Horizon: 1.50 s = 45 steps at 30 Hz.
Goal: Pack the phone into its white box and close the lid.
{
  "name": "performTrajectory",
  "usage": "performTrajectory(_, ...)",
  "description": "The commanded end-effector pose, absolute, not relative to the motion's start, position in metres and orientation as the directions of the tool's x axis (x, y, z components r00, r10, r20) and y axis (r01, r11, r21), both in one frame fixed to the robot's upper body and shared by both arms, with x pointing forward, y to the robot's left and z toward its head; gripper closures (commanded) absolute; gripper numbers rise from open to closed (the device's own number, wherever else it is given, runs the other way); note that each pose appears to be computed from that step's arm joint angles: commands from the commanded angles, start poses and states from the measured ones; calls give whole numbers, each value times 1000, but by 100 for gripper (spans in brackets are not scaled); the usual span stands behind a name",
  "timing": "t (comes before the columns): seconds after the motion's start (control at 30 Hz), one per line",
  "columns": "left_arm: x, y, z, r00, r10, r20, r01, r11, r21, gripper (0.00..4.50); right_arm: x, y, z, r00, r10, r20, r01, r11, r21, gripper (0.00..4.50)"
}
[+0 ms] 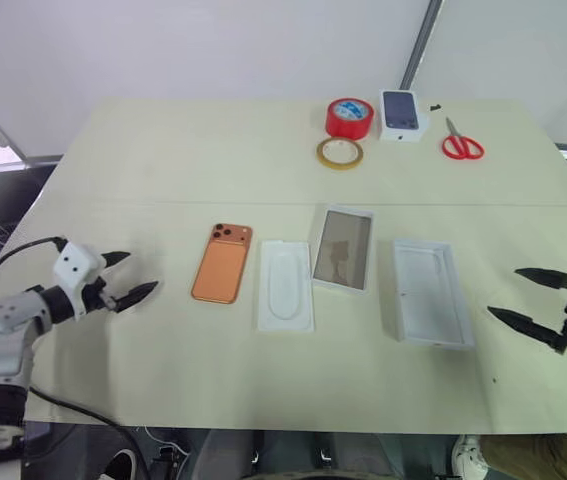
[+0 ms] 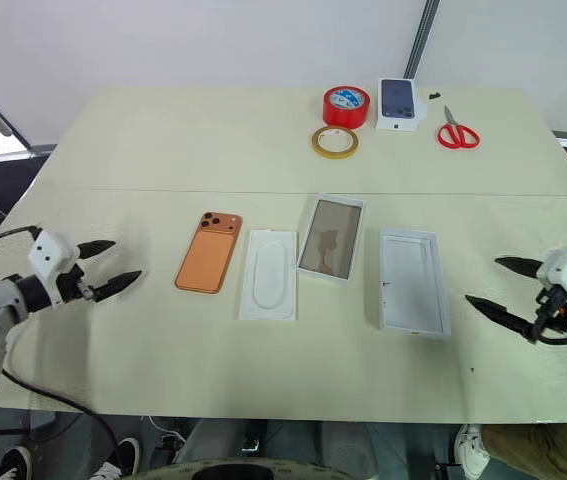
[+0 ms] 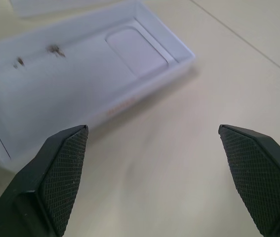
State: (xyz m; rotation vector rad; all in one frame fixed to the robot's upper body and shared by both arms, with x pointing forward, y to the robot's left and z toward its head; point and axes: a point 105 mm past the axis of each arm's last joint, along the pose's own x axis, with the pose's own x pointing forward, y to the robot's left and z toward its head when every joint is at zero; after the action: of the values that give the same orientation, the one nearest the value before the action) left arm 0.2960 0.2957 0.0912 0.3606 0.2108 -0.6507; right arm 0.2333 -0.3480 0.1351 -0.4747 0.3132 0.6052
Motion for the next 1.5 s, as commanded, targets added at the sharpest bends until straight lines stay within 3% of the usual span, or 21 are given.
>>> performTrajectory(0.03,296,298,107,796,-549,-256,605,733,311,0,234,-356,150,804,440,-399,-584,710,-394,8)
performTrajectory(0.73,298,279,127,743,-646,-174,654,646,394,0,251,-340,149,808,474,-351,-586,711,-388,8)
performTrajectory(0.97,302,262,128,717,-661,-219,689,626,366,0,257,-327,151,791,505,-345,-611,686,-395,8)
performTrajectory(1.3,294,213,125,600,-725,-338,788,610,88,0,268,-243,164,621,720,-308,-773,500,-390,8)
performTrajectory(1.5,282,173,121,434,-810,-394,762,564,-318,0,270,-194,165,483,821,-304,-850,356,-387,8)
